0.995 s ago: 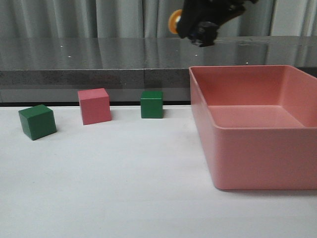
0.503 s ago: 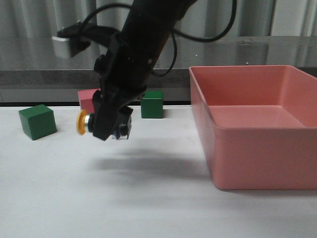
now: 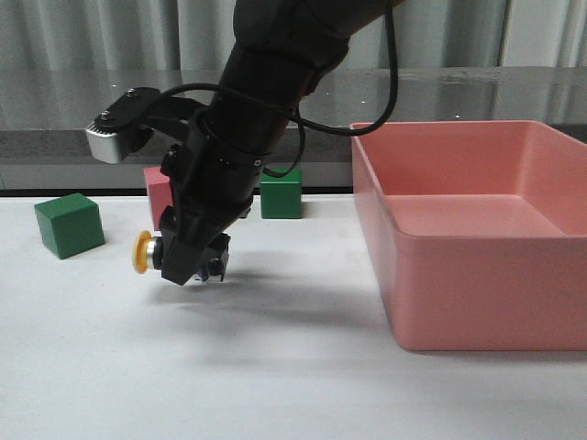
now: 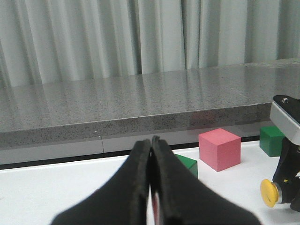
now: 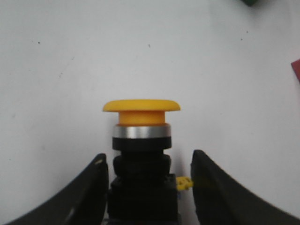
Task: Place and stand button with both arms
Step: 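Lift the button out of the bin and carry it toward the cubes, then lower the button onto the table on its side and open the right gripper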
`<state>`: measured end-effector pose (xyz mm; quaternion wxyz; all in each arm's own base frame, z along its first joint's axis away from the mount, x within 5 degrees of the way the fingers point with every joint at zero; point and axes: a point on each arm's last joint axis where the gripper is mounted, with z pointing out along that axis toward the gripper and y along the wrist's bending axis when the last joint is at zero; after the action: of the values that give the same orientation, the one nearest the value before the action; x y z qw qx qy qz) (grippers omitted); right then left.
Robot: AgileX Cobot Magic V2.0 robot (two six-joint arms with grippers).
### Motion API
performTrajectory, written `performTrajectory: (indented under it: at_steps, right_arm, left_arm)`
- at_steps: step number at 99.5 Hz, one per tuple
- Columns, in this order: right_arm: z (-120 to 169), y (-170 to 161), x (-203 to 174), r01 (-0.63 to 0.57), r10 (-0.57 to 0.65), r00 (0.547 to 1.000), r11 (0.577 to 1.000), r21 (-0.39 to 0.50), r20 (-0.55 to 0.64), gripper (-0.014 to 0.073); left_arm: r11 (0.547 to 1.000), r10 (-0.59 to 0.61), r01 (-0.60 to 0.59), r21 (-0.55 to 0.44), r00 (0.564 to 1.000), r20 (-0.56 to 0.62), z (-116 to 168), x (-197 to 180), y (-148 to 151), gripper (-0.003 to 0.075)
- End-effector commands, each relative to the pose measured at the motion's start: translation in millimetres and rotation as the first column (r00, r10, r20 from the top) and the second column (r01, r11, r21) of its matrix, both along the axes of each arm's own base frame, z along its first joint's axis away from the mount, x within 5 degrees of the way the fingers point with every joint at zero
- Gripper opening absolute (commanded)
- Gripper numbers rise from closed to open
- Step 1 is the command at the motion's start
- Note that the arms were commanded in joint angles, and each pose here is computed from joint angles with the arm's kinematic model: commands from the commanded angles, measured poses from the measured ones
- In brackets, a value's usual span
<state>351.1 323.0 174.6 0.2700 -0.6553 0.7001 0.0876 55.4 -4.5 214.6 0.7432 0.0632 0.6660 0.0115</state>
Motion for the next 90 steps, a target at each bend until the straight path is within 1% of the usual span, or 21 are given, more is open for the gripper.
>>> performTrajectory:
  at_steps: [1,9,15,36,49,56,63,70,76,82,87,90]
  right_arm:
    - [39.8,1.4,4.1,0.005,-0.014,0.995,0.996,0.086,0.099,0.0325]
    - [39.8,1.4,4.1,0.006,-0.015,0.995,0.996,0.086,0.098,0.0433]
    - [39.7,1.4,4.0,0.006,-0.014,0.995,0.996,0.086,0.098,0.0468]
    - [41.6,0.9,3.1,0.013,-0.021,0.996,0.996,0.089,0.088,0.047]
    - [57.6,-2.6,-2.5,0.038,-0.045,0.997,0.994,0.107,0.061,0.0459]
    - [73.3,-6.0,-7.5,0.058,-0.065,0.997,0.99,0.128,0.048,0.041]
    - [92.5,-11.7,-12.4,0.073,-0.081,0.996,0.986,0.152,0.048,0.0312]
    - [113.9,-19.5,-17.4,0.082,-0.094,0.994,0.981,0.178,0.062,0.0181]
    - [131.4,-28.0,-21.0,0.101,-0.116,0.991,0.974,0.203,0.066,0.0049]
    - [151.8,-41.4,-23.6,0.145,-0.163,0.985,0.96,0.238,0.058,-0.0076]
    - [166.9,-52.7,-25.6,0.198,-0.216,0.976,0.942,0.272,0.037,-0.0057]
    - [175.4,-60.2,-26.4,0.226,-0.244,0.969,0.93,0.289,0.028,-0.006]
  left_arm:
    - [1.0,-0.014,0.015,-0.016,0.998,0.059,-6.7,-1.1,-1.1,-0.0019]
    - [1.0,-0.014,0.015,-0.016,0.998,0.059,-6.7,-1.1,-1.1,-0.0019]
    - [1.0,-0.014,0.015,-0.016,0.998,0.059,-6.7,-1.1,-1.1,-0.0019]
    - [1.0,-0.014,0.015,-0.016,0.998,0.059,-6.7,-1.1,-1.1,-0.0019]
    - [1.0,-0.014,0.015,-0.016,0.998,0.059,-6.7,-1.1,-1.1,-0.0019]
    - [1.0,-0.014,0.015,-0.016,0.998,0.059,-6.7,-1.1,-1.1,-0.002]
    - [1.0,-0.014,0.015,-0.016,0.998,0.059,-6.7,-1.1,-1.1,-0.0019]
    - [1.0,-0.014,0.015,-0.016,0.998,0.059,-6.7,-1.1,-1.1,-0.0019]
    - [1.0,-0.014,0.015,-0.016,0.998,0.059,-6.7,-1.1,-1.1,-0.0019]
    - [1.0,-0.014,0.015,-0.016,0.998,0.059,-6.7,-1.1,-1.1,-0.0019]
    - [1.0,-0.014,0.015,-0.016,0.998,0.059,-6.7,-1.1,-1.1,-0.0019]
    - [1.0,-0.014,0.015,-0.016,0.998,0.059,-6.7,-1.1,-1.1,-0.0019]
